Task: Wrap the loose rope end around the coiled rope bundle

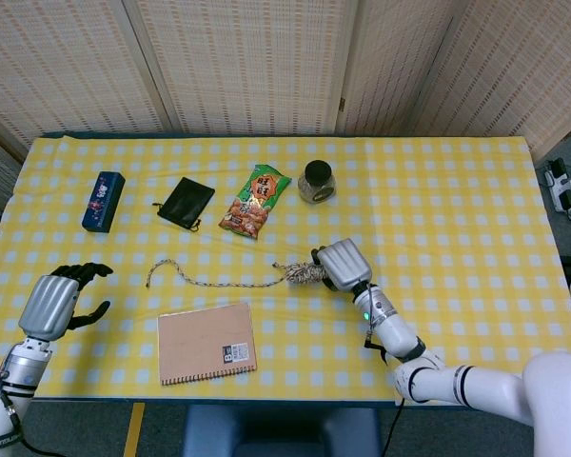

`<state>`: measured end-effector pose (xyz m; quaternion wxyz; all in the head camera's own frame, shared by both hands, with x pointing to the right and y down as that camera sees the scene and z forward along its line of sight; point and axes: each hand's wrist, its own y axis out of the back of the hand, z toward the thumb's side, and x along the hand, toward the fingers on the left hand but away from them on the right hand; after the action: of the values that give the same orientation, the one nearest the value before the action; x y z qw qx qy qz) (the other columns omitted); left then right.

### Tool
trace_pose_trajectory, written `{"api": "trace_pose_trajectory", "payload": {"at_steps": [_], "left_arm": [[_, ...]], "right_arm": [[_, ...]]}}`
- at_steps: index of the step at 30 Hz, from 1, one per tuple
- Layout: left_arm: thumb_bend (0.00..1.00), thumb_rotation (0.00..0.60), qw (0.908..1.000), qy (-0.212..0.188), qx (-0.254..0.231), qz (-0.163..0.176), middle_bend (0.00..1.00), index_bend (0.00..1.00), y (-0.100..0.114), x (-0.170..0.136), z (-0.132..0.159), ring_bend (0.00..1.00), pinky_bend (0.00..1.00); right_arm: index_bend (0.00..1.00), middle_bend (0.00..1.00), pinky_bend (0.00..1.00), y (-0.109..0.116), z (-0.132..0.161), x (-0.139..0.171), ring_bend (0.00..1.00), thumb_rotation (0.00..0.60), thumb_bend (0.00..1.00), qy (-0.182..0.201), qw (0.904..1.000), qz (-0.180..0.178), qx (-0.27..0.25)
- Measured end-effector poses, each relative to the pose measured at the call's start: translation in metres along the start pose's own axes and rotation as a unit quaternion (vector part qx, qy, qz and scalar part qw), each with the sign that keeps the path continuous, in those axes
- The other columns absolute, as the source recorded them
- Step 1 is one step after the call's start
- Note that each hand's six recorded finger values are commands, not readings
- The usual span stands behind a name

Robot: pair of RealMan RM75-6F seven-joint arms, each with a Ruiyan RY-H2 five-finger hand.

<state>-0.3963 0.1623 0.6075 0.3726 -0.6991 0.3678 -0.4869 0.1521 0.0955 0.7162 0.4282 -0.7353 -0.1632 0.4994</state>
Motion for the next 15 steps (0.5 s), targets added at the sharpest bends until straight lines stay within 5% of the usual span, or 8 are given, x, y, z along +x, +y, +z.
{"api": "trace_pose_trajectory", "payload": {"at_steps": [6, 15], "left_arm": [[0.32, 0.600, 0.9989, -0.032, 0.015, -0.030, 0.64, 0.40, -0.024, 0.040, 0.026, 0.60, 0.66], [0.32, 0.600, 0.9967, -0.042, 0.012, -0.068, 0.73, 0.39, -0.047, 0.080, 0.052, 0.66, 0.70]], "right_arm": [[0.69, 0.60, 0.60, 0.008, -0.003, 0.002, 0.64, 0.600, 0.61, 0.005, 0.9999, 0.008, 0.007], [0.69, 0.60, 0.60, 0.011, -0.017, 0.004, 0.65, 0.600, 0.61, -0.009, 0.9998, 0.013, 0.013]]}}
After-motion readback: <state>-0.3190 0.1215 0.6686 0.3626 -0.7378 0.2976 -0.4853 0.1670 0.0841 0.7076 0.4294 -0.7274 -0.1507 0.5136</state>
